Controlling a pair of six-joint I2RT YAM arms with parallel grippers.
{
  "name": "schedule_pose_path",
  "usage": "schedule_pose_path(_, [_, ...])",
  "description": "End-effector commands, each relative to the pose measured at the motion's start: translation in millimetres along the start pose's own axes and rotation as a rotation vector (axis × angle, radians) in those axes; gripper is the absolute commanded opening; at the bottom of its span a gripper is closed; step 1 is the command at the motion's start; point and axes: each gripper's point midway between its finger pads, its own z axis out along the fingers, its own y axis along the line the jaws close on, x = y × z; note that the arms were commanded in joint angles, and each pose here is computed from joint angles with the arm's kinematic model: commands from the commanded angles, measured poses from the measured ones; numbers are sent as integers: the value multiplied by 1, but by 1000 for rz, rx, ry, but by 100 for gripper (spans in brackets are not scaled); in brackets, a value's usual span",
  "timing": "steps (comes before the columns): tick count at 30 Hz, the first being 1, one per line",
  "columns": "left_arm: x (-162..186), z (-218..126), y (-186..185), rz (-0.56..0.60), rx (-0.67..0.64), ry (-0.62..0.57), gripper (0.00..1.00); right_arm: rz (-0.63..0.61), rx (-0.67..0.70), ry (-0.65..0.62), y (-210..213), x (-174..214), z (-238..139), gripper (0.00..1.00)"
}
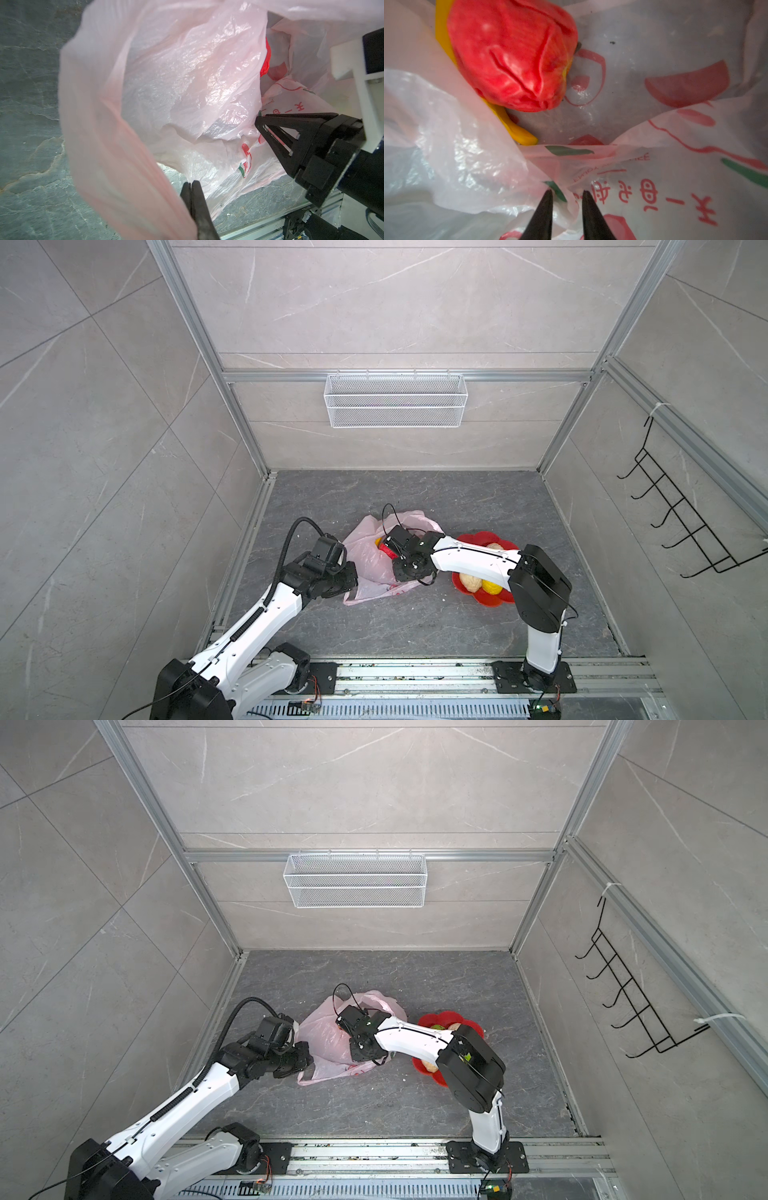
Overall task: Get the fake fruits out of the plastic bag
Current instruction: 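Move the open right gripper into the bag's mouth above the red apple, then lower the right gripper onto the red apple and close on it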
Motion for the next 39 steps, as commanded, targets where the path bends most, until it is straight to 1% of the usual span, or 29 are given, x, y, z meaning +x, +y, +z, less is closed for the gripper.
schedule_pose_path(1, [2,-4,-2,0,-6,11,0,-6,-26,-70,5,-15,-15,29])
schedule_pose_path(8, [2,-5,2,-10,-18,3,0,42,-13,-189,1,-45,-42,32])
schedule_pose_path(14, [2,-5,3,-12,-20,1,0,112,-30,-254,-2,-72,-45,35])
schedule_pose_path(17, [2,-5,3,-12,-23,2,0,107,-44,-250,4,-81,-37,37])
schedule_pose_path(24, [4,-9,6,-9,-33,-4,0,54,-83,-228,20,-93,-21,45])
schedule_pose_path(28, [4,-10,6,-13,-31,-9,0,51,-72,-219,19,-96,-17,48])
schedule_pose_path(32, [4,-9,6,-13,-27,-8,0,39,-73,-203,21,-96,-11,51])
schedule_pose_path(37, [4,-10,6,-13,-25,-9,0,31,-64,-179,20,-92,-5,59])
schedule_pose_path(39, [4,-11,6,-13,-26,-11,0,32,-61,-173,19,-90,-4,59])
